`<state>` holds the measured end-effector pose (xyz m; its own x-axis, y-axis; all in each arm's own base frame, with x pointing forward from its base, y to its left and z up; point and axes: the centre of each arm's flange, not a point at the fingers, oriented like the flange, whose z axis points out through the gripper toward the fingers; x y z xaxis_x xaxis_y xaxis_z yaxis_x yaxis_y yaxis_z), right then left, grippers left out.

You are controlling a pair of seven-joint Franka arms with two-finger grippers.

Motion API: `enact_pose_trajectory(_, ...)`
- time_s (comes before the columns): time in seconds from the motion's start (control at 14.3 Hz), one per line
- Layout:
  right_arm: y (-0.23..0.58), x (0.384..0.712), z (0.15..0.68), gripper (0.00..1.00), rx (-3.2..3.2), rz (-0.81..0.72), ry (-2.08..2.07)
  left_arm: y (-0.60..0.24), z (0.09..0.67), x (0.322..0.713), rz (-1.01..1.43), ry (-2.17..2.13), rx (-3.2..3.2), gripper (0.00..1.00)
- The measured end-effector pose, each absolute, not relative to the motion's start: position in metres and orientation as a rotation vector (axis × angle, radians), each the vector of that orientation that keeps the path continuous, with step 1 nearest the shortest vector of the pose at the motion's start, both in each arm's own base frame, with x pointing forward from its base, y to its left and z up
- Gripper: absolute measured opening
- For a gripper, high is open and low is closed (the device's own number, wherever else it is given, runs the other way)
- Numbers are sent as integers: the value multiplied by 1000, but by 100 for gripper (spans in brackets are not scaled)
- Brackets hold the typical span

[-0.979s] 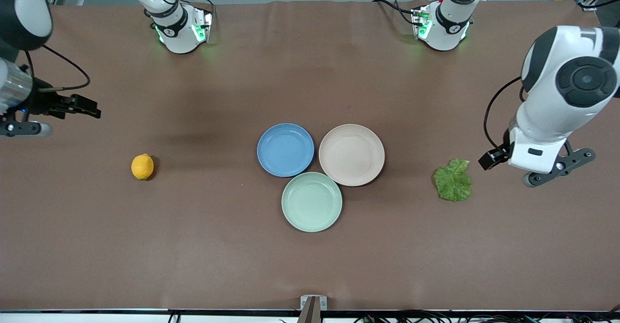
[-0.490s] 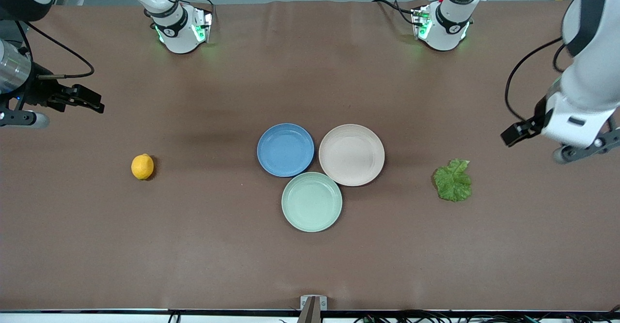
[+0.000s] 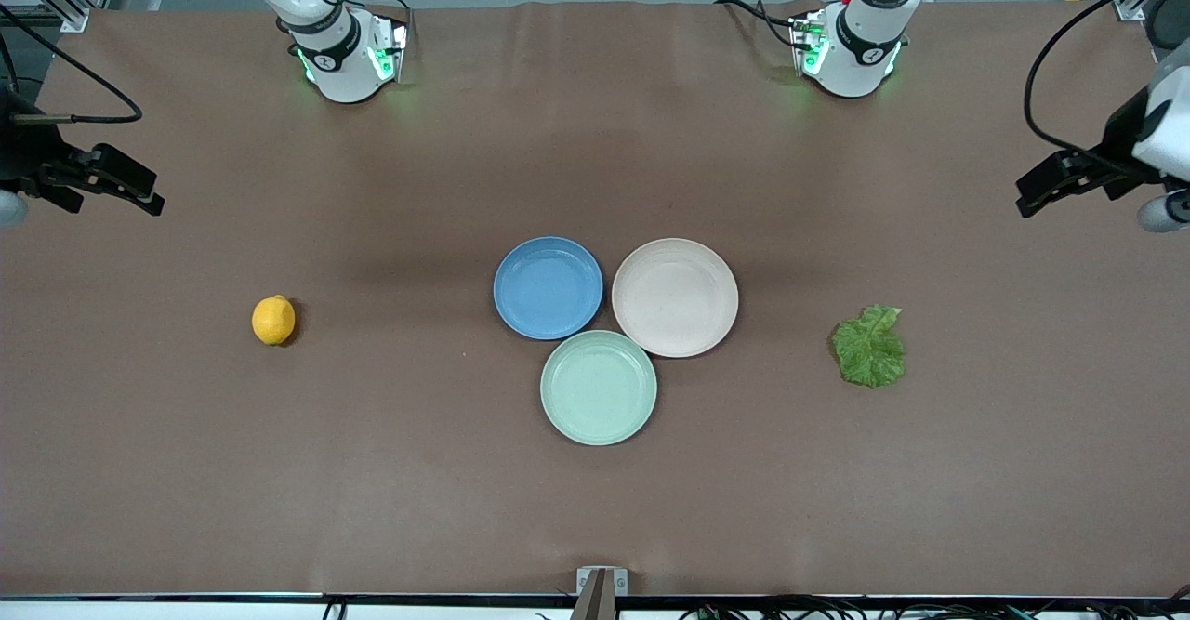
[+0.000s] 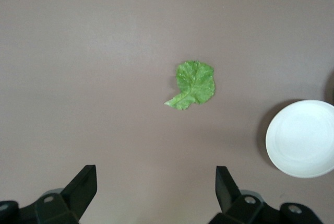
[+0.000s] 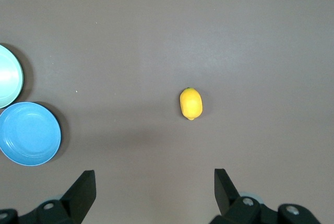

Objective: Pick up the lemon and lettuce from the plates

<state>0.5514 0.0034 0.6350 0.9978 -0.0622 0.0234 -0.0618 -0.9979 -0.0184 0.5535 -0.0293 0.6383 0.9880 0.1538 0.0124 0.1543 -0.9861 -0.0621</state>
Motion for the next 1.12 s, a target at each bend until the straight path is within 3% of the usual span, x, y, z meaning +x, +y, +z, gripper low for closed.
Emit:
enact_pose_trajectory(0.56,-2,553,664,100,-3118,-135,110,-29,642,524,24,-154,-3097,100)
enact_pose_trajectory(1.12,-3,555,663,100,-3118,-134,115,-56,644,505,25,-78,-3103,100)
